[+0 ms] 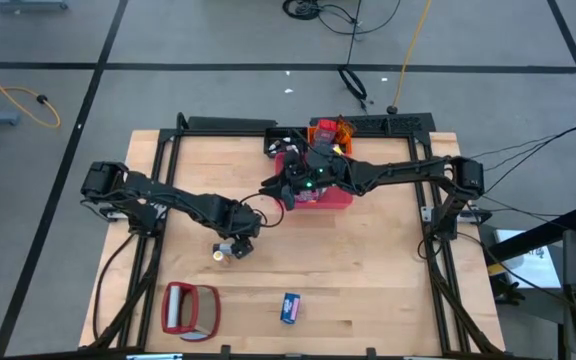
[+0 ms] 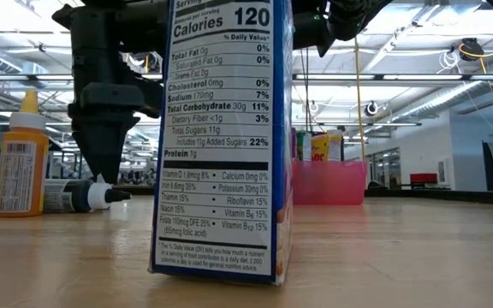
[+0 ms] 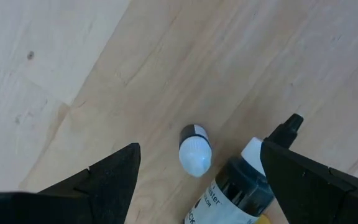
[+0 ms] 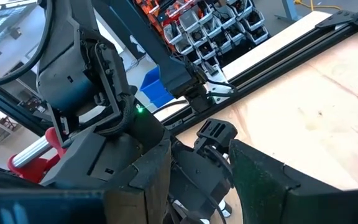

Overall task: Pick & Place Kitchen Items
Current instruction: Put the small green food coloring bottle into the black bin

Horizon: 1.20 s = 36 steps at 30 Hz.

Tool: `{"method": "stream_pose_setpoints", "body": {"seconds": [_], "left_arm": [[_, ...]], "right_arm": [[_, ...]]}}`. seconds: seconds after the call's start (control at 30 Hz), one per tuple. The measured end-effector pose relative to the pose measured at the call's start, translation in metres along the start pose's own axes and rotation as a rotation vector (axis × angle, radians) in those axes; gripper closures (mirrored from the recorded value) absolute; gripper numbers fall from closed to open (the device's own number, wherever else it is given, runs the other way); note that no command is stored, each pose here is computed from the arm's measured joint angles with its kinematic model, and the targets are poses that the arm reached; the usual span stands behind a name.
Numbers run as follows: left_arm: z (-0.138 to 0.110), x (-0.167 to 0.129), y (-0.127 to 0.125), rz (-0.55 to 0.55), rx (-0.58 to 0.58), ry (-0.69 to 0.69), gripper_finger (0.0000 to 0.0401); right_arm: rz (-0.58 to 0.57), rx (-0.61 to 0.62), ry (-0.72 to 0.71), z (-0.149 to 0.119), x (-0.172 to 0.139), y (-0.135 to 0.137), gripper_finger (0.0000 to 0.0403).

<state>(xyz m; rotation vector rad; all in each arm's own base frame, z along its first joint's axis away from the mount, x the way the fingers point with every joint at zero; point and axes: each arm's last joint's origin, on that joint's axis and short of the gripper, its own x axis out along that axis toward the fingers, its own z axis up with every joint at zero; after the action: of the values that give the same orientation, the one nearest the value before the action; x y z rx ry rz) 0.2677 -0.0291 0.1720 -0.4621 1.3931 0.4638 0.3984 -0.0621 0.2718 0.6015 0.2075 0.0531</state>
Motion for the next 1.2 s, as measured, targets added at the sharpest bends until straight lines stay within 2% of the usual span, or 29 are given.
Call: {"method": "stream_pose_setpoints", "body": {"seconds": [0.27,0.37,0.63,1.0,1.2], "left_arm": [[-0.0001,0.0,-0.0002,-0.006,0.0,0.005,0.0077],[-0.0001,0.0,-0.0002,-0.006,0.005,0.005,0.0114],[-0.0002,0.0,-0.0003,-0.01,0.036,0.007,0.0241],[0.0002,-0.0005,-0.0006,-0.042,0.085,0.028,0.0377],[0.0001,-0.0005,-0.0006,-0.045,0.087,0.03,0.0372]], "right_arm": [[-0.001,-0.002,0.0,0.0,0.0,-0.0001,0.0248],[-0.001,-0.004,0.0,0.0001,0.0,-0.0002,0.0248],[-0.001,-0.004,0.0,0.0,0.0,-0.0002,0.0248],[-0.001,-0.004,0.0,0.0,0.0,-0.0002,0.0248],[-0.001,-0.004,0.0,0.0,0.0,-0.0002,0.0248]]}}
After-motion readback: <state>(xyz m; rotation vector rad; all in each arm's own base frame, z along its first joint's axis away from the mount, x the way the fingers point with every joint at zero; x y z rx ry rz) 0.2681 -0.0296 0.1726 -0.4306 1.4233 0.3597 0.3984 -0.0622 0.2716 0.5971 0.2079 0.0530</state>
